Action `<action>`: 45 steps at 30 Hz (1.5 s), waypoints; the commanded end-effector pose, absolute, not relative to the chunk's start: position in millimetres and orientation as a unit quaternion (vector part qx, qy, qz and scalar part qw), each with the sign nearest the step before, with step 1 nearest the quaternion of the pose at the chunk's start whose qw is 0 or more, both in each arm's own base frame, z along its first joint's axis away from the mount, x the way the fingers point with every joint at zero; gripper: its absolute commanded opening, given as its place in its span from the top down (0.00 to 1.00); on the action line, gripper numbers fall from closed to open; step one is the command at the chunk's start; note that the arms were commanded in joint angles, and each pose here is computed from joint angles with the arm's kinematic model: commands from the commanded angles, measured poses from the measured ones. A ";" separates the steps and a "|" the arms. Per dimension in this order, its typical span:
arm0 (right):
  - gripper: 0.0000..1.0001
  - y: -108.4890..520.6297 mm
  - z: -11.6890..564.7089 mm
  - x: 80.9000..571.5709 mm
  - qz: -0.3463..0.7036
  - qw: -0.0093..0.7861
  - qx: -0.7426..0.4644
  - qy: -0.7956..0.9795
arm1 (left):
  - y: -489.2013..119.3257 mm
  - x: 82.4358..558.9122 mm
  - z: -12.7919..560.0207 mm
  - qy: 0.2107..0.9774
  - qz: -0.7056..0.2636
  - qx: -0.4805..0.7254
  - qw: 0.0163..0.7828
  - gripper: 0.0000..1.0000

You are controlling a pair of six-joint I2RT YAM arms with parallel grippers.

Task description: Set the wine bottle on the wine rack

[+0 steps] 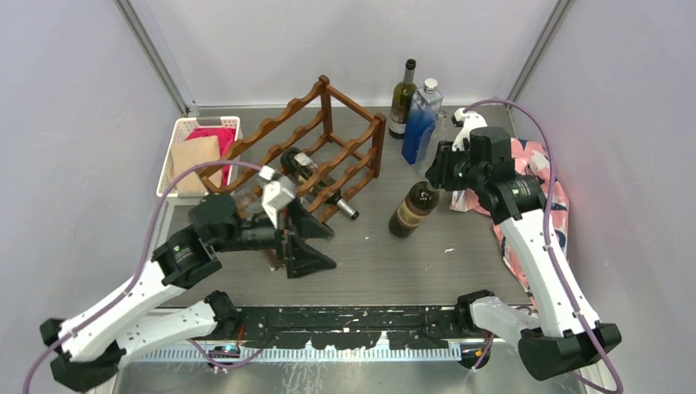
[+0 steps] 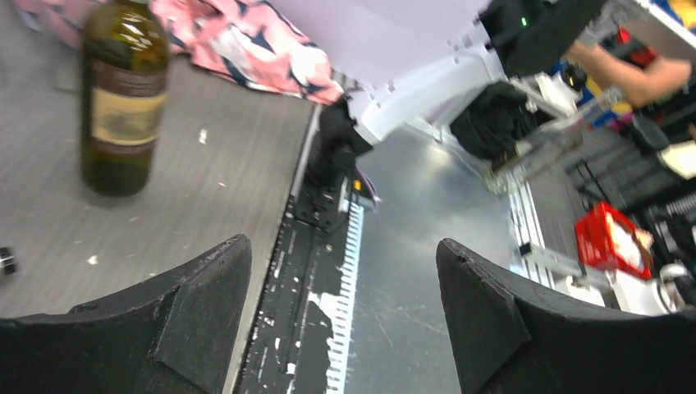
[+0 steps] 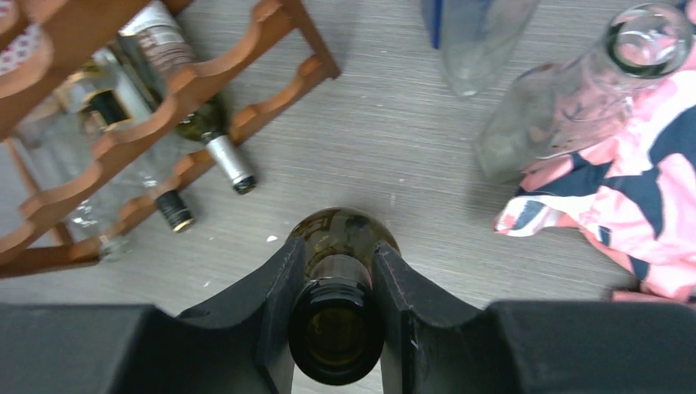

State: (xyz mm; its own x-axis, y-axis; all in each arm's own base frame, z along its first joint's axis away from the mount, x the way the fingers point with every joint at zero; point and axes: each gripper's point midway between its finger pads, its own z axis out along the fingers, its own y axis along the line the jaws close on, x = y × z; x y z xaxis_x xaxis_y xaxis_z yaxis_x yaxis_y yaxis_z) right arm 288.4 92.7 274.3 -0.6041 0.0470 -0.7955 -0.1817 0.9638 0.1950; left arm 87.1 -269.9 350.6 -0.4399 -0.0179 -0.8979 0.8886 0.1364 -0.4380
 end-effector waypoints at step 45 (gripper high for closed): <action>0.99 170.2 298.8 195.5 0.420 0.418 -0.131 0.794 | -373.2 141.2 154.8 0.641 -0.376 0.357 0.566 0.02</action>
